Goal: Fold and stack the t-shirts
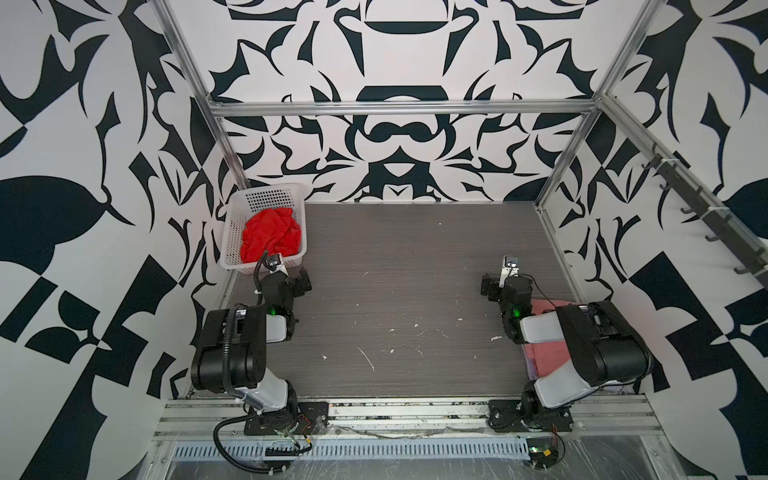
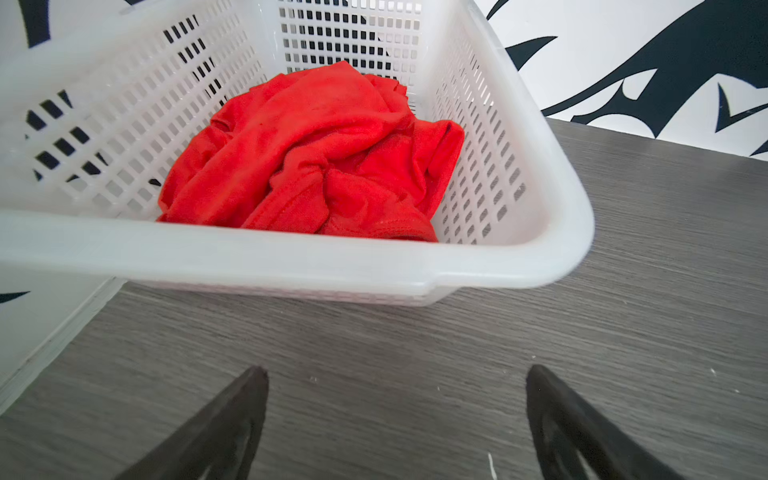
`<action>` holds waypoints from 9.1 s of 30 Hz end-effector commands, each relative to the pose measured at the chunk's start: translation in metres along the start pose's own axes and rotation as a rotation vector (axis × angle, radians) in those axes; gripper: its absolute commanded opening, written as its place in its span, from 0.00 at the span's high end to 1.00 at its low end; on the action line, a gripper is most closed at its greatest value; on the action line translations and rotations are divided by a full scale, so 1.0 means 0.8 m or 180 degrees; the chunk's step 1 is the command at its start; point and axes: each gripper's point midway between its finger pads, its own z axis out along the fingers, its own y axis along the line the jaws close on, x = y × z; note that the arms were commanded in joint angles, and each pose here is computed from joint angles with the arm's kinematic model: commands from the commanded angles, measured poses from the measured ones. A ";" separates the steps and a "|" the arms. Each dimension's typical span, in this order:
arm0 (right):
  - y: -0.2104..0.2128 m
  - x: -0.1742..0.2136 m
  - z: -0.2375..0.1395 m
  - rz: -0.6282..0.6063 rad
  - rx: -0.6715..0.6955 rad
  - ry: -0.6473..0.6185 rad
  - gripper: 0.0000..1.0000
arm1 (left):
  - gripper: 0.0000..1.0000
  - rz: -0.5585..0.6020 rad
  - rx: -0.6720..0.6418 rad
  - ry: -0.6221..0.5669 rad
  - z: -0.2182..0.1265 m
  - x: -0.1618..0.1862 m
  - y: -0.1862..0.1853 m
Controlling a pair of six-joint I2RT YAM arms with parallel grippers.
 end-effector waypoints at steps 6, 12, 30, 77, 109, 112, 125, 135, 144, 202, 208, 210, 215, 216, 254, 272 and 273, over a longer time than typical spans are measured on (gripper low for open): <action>0.000 -0.019 0.001 0.0026 -0.0007 -0.0134 0.00 | 0.01 0.0031 0.0051 -0.0065 0.001 -0.008 -0.005; 0.000 -0.020 0.001 0.0027 -0.0007 -0.0139 0.00 | 0.01 0.0029 0.0052 -0.0065 0.001 -0.008 -0.005; 0.000 -0.019 0.000 0.0024 -0.0007 -0.0137 0.00 | 0.01 0.0028 0.0051 -0.0068 0.001 -0.008 -0.005; 0.323 -0.313 -0.225 0.2005 -0.2998 0.0580 0.02 | 0.01 -0.1776 0.1374 0.0579 -0.144 -0.233 -0.213; 0.223 -0.275 -0.167 0.1580 -0.1206 0.0408 0.10 | 0.12 -0.0169 -0.1284 0.2534 0.187 -0.032 0.093; 0.221 -0.276 -0.168 0.1563 -0.1189 0.0402 0.12 | 0.29 -0.0287 -0.1236 0.2558 0.186 -0.019 0.091; 0.222 -0.273 -0.166 0.1509 -0.1205 0.0355 0.12 | 1.00 -0.0478 -0.0534 0.1406 0.143 -0.203 0.041; 0.221 -0.282 -0.165 0.1297 -0.1217 0.0170 0.12 | 1.00 -0.0689 0.0898 -0.0167 -0.072 -0.469 -0.106; 0.210 -0.312 -0.169 0.1154 -0.1132 -0.0148 0.11 | 1.00 -0.0954 0.2981 -0.0496 -0.260 -0.529 -0.280; 0.379 -0.027 -0.158 0.0034 -0.1821 0.2061 0.32 | 0.34 -0.0605 0.0649 0.3300 -0.144 0.091 -0.192; 0.385 -0.018 -0.167 -0.0023 -0.1950 0.2083 0.34 | 0.41 -0.0591 0.0783 0.3331 -0.165 0.125 -0.200; 0.381 -0.016 -0.174 -0.0060 -0.1987 0.2078 0.34 | 0.40 -0.0685 0.0805 0.3298 -0.164 0.128 -0.206; 0.369 -0.014 -0.182 -0.0114 -0.2076 0.1949 0.33 | 0.39 -0.0853 0.0787 0.3215 -0.146 0.139 -0.232; 0.368 -0.015 -0.185 -0.0144 -0.2096 0.1954 0.32 | 0.39 -0.0882 0.0741 0.3244 -0.142 0.144 -0.237; 0.428 0.007 -0.155 -0.0794 -0.2392 0.1643 0.32 | 1.00 -0.1591 0.0306 0.2766 -0.143 0.028 -0.236; 0.397 -0.045 -0.132 -0.0747 -0.1745 0.1275 1.00 | 1.00 -0.1896 0.0555 0.2207 -0.156 -0.067 -0.195; 0.390 -0.057 -0.135 -0.0741 -0.1696 0.1200 1.00 | 1.00 -0.1881 0.0584 0.2145 -0.157 -0.077 -0.193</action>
